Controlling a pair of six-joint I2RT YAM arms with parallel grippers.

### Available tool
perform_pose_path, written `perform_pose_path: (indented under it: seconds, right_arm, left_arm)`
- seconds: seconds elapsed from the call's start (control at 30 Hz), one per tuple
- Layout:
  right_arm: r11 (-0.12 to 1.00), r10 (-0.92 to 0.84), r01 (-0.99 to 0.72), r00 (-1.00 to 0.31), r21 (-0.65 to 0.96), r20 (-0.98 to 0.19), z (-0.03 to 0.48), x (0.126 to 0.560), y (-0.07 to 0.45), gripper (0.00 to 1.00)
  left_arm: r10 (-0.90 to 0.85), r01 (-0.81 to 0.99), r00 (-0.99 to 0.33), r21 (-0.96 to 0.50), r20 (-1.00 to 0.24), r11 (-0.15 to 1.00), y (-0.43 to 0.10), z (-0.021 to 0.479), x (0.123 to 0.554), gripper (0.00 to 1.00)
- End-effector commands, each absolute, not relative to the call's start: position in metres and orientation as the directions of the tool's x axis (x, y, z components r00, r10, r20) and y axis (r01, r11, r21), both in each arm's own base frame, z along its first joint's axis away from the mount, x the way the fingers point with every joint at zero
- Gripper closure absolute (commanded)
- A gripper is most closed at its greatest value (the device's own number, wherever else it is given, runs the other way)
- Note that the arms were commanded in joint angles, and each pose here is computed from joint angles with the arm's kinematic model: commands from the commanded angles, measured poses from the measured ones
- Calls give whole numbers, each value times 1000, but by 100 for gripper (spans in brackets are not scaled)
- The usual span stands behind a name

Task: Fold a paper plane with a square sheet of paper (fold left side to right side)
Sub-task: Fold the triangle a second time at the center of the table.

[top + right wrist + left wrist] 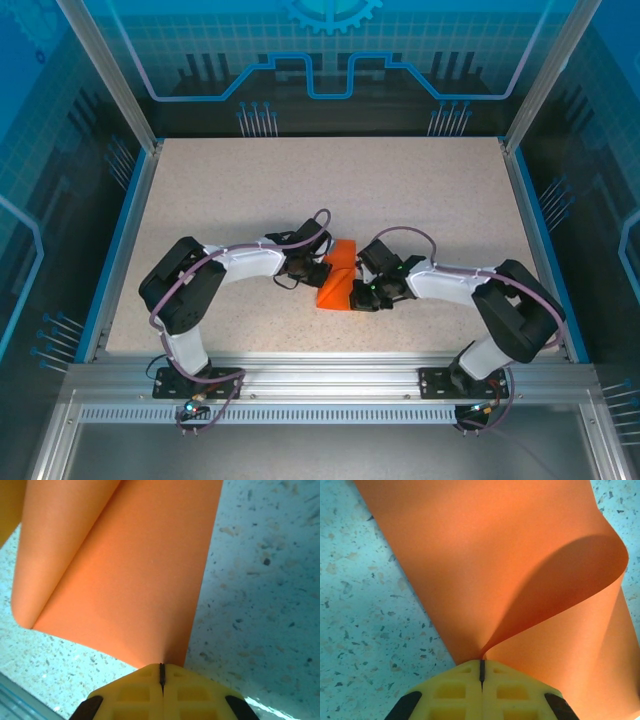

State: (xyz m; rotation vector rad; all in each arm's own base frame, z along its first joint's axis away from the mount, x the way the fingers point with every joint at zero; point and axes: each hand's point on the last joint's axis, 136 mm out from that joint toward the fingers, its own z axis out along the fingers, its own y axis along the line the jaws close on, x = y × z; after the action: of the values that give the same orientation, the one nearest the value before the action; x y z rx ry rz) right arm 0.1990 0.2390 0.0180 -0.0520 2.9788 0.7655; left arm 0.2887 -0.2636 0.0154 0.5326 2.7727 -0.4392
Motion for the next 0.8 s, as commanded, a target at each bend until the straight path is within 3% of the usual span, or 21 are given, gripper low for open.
perform_pose_path:
  seconds: [0.0, 0.23, 0.77]
  right_arm:
    - [804, 25, -50, -993, 593, -117, 44, 211, 244, 95]
    - [671, 147, -36, -973, 740, -180, 72, 251, 262, 96]
    - [669, 141, -23, -978, 743, -157, 49, 279, 293, 96]
  left_arm:
    - [335, 398, -903, -232, -269, 887, -255, -2, 279, 100]
    - [328, 397, -901, -235, -285, 887, -254, 1, 278, 100]
    - [334, 405, -897, -235, -288, 884, -259, 1, 275, 100]
